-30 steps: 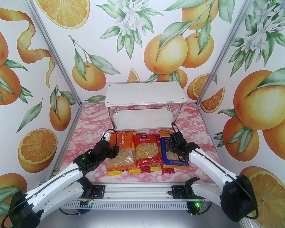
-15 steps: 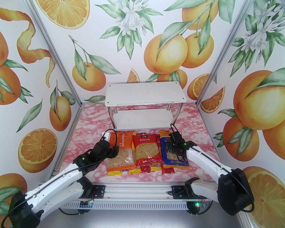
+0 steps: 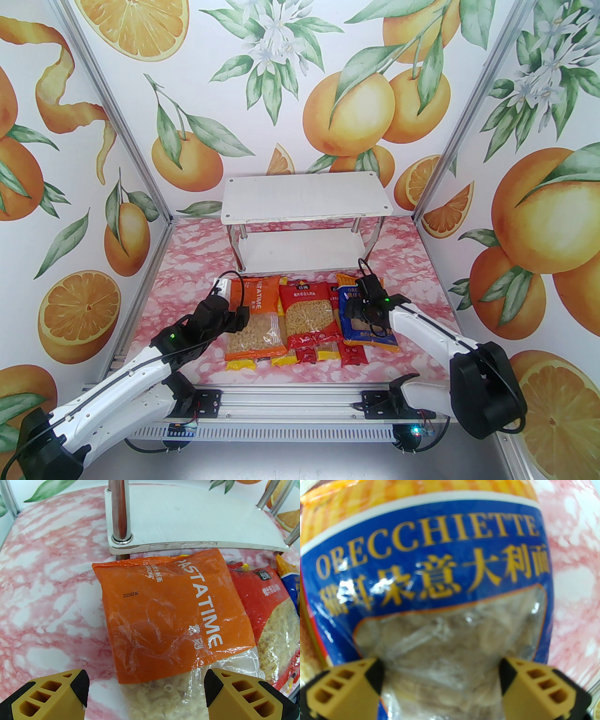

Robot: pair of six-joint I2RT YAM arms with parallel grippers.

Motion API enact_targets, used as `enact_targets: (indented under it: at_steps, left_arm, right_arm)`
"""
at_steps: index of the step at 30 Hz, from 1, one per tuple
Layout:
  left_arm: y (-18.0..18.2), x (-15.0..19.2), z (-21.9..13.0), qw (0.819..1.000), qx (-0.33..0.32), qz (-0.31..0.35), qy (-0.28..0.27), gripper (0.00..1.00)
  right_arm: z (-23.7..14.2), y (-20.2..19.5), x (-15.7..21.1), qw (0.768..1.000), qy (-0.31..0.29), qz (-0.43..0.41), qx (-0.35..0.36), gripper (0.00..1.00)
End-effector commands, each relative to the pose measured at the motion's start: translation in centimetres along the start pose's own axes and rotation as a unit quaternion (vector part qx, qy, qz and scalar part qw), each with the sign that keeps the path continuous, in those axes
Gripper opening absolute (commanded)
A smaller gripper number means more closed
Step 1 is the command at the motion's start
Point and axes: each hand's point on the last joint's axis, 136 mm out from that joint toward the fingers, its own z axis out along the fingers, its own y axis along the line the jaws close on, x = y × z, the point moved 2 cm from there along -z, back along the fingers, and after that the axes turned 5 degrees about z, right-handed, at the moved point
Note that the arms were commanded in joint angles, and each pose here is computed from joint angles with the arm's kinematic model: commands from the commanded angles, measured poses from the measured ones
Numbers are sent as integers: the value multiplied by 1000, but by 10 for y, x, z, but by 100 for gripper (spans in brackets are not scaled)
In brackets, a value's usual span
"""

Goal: Place and organize the pasta boxes and bags onto the shelf

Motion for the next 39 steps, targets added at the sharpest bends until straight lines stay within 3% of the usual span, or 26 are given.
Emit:
enact_targets:
  at_steps: [1, 8, 11, 14, 22, 31, 36, 39]
  left_arm:
    - [-1, -19, -5, 1000, 3, -6, -30, 84]
    - [-3, -21, -5, 999, 7, -7, -30, 84]
    - [-2, -22, -5, 999, 6, -8, -31, 83]
    - [-3, -23, -5, 999, 6, -8, -31, 82]
    - [-3, -23, -3, 1000, 6, -7, -30, 81]
    - [-4, -30, -3, 999, 5, -2, -36, 81]
    - [-4, -31, -2, 999, 4, -1, -37, 81]
    - [-3, -43, -4, 999, 1, 1, -53, 81]
  right_arm:
    - [12, -6, 36, 998, 69, -7, -4, 65]
    - [9, -5, 38, 997, 73, -5, -12, 30]
    - [5, -4, 36, 998, 67, -4, -15, 11]
    - [-1, -4, 31, 998, 55, -3, -18, 0]
    - [-26, -10, 16, 1000, -11, 7, -20, 0]
    - [-98, -31, -20, 988, -154, 31, -7, 0]
    - [-118, -36, -28, 982, -186, 41, -9, 0]
    - [-161, -50, -42, 965, -253, 66, -2, 0]
